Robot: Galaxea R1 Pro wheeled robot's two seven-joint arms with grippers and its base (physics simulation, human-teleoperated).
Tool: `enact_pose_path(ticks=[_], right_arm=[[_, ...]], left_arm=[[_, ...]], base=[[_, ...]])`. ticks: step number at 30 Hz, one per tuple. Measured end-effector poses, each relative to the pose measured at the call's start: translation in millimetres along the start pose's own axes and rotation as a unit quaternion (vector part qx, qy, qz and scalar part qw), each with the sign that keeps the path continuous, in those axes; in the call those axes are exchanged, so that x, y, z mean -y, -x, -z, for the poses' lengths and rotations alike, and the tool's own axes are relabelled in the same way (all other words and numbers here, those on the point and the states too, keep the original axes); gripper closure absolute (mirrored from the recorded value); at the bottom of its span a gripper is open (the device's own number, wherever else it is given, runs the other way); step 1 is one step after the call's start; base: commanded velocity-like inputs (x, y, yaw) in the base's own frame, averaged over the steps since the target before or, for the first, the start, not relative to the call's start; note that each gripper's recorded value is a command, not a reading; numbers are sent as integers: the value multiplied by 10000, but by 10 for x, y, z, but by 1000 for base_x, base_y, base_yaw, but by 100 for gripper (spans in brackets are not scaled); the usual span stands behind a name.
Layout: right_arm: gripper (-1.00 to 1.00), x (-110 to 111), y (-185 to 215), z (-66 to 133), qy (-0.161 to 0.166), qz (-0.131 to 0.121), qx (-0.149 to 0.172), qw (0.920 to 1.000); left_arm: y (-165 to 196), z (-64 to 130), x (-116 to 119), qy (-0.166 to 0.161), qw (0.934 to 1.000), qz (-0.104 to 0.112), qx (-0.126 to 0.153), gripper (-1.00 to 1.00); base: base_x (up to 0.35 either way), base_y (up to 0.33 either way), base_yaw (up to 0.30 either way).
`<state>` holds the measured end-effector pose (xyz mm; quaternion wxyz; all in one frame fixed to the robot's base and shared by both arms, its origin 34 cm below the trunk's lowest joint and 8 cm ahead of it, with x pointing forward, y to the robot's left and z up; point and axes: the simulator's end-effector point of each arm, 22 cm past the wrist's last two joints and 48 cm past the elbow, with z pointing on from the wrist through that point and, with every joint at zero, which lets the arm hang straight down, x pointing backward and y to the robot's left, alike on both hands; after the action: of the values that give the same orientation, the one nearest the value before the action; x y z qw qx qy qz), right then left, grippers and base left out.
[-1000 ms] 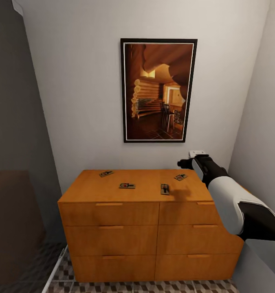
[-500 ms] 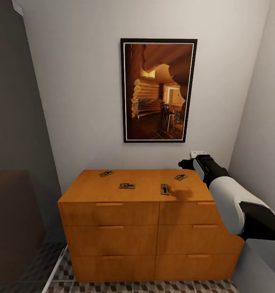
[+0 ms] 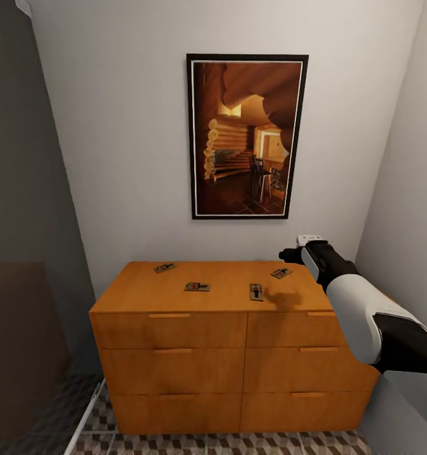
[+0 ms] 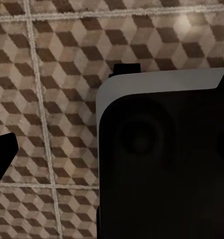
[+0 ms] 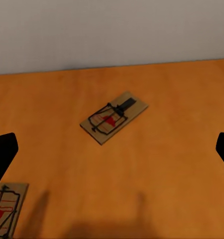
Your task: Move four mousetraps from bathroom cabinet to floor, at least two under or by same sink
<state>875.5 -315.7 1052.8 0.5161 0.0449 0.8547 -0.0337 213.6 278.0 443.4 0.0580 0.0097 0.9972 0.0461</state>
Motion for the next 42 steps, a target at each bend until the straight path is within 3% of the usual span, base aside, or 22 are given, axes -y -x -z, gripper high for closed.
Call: enact_pose_path(ticks=[26,42], right_arm=[[-100,-11,-230,-216,-11,21,-204,9998],[-100,55,-245,-233,-184,28,-215,9996]], left_arm=[[-156,-8,5,-5,9998,-20,-200,-100],[-170,-10,-2,-1,9998,-20,-218,-100]], base=[[70,0,0],[74,0,0]])
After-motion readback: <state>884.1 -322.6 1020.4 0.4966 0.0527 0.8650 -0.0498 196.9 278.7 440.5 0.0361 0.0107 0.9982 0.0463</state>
